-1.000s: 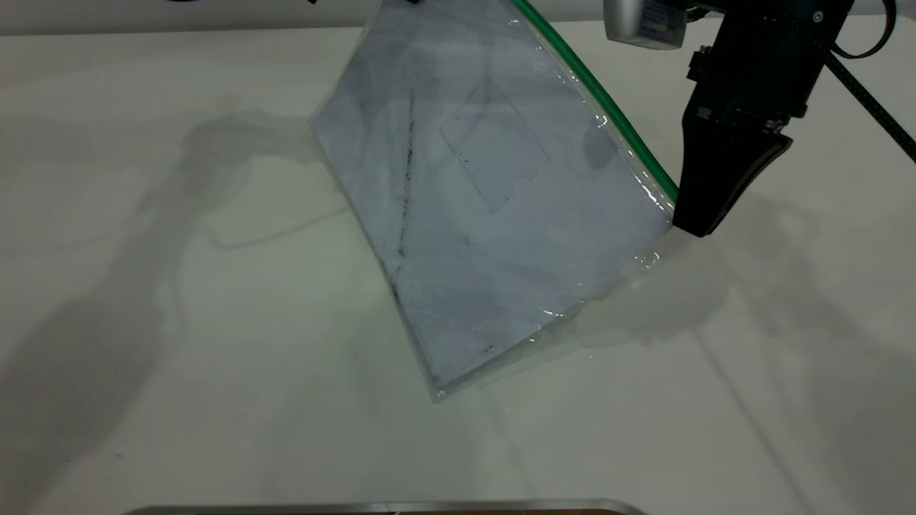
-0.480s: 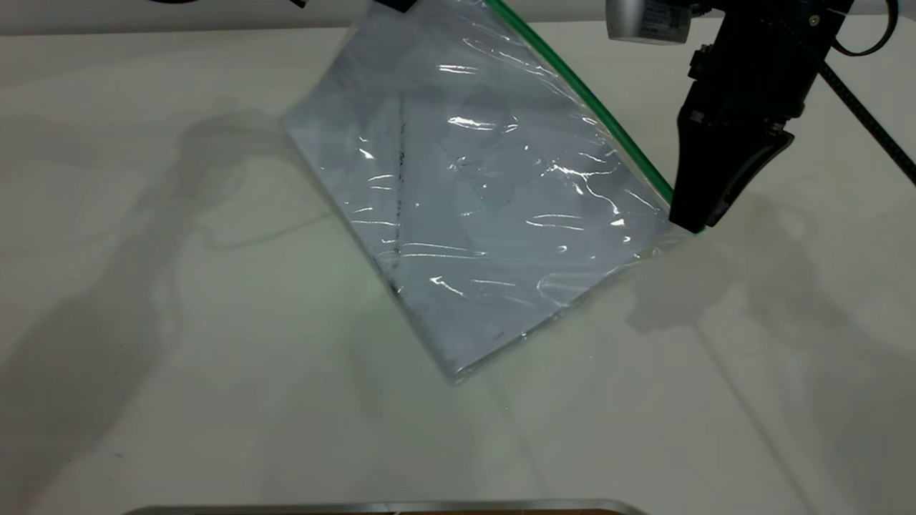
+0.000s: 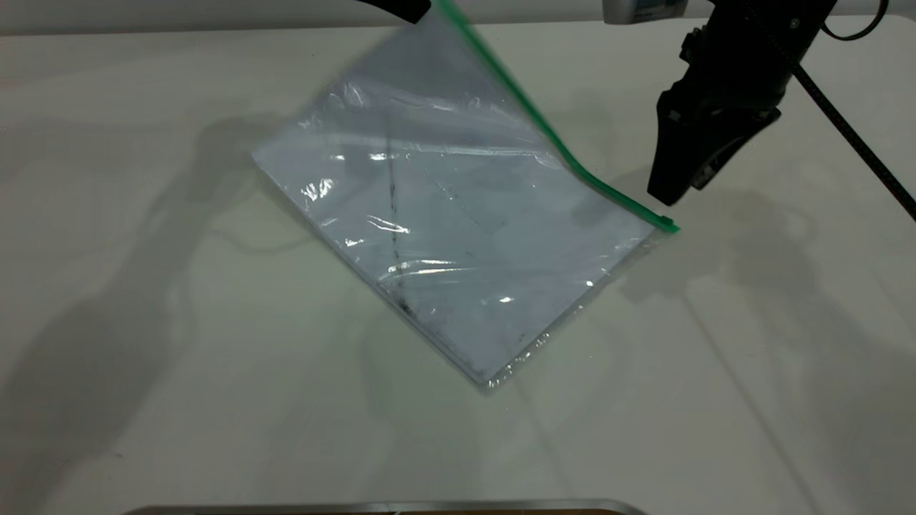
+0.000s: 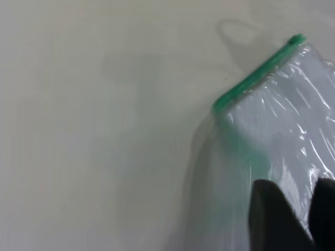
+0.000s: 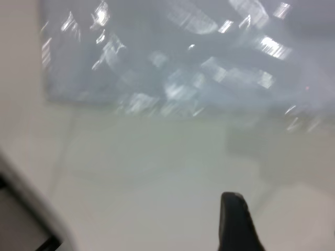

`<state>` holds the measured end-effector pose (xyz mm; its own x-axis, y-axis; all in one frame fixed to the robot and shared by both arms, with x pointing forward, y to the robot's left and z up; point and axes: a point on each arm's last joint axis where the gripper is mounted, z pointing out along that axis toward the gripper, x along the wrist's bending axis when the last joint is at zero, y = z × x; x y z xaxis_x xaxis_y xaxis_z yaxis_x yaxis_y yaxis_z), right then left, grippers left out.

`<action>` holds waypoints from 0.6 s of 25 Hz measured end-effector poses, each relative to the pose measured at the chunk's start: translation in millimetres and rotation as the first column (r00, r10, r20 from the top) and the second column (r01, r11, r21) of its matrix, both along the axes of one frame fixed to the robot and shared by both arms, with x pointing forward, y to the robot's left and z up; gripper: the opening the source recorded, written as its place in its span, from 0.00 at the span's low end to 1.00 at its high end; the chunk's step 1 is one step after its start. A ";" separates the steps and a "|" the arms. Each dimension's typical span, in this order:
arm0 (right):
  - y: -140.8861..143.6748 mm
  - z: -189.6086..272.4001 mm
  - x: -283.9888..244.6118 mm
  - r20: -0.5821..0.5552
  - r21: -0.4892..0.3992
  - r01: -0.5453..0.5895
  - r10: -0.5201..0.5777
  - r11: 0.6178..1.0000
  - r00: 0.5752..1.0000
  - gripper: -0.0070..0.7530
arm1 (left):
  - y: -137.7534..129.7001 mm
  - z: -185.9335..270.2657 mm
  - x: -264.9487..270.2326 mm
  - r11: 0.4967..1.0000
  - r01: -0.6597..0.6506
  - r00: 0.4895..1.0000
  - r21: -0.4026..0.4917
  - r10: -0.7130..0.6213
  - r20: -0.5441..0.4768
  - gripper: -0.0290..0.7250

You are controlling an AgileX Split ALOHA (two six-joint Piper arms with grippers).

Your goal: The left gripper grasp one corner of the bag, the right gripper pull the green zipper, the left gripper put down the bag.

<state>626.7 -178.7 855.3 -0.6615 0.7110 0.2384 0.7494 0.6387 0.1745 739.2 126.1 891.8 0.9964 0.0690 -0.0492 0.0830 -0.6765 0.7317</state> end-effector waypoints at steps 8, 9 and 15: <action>3.1 43.5 33.9 0.230 0.001 -0.006 0.006 1.000 0.973 0.65 | 5.4 23.8 13.6 0.967 -0.250 0.968 0.056 0.250 0.020 0.89; 3.9 60.4 38.2 0.274 0.011 -0.002 -0.001 1.000 0.962 0.65 | 7.7 36.8 13.3 0.955 -0.288 0.958 0.071 0.288 0.020 0.91; 1.7 205.8 30.2 0.578 0.106 0.006 -0.066 0.994 0.813 0.65 | 28.0 157.5 -8.8 0.844 -0.524 0.852 0.114 0.518 0.077 0.90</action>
